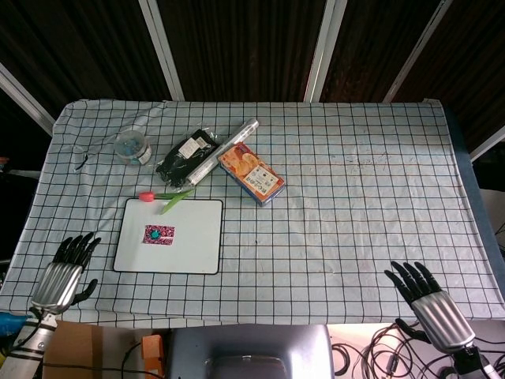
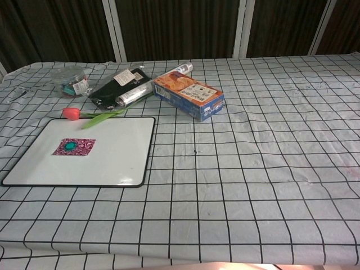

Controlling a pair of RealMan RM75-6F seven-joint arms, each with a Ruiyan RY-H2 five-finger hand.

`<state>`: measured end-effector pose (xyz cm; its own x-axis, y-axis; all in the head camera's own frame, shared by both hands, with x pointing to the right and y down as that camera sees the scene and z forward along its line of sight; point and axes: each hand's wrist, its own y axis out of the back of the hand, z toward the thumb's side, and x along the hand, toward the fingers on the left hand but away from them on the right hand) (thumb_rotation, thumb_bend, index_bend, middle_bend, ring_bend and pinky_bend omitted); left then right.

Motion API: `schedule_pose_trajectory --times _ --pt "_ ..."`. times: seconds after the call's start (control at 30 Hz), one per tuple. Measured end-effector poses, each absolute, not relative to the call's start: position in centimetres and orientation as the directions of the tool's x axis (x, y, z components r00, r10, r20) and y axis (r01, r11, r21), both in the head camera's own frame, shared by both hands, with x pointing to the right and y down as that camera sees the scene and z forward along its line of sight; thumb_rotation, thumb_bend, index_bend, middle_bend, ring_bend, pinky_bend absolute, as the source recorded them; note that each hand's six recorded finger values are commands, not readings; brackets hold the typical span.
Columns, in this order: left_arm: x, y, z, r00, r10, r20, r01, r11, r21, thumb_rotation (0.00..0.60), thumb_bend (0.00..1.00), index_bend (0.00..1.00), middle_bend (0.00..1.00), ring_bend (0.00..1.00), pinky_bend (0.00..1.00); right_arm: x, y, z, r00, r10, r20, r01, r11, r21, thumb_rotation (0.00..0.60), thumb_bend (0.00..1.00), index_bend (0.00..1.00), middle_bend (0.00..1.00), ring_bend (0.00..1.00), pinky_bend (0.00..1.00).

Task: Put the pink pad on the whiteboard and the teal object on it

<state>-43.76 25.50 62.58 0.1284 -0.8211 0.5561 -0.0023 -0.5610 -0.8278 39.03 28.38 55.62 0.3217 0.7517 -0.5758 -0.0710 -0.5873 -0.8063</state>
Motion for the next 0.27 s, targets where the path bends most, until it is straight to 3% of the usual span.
schedule_pose_trajectory --times 0.27 --pt "-45.4 27.3 62.2 0.117 -0.845 0.523 0.003 -0.526 -0.851 0.6 0.36 0.0 0.0 0.0 0.06 39.1 28.3 55.9 0.311 0.751 -0.583 -0.077 -0.591 -0.803 0.6 0.17 0.0 0.0 0.0 0.0"
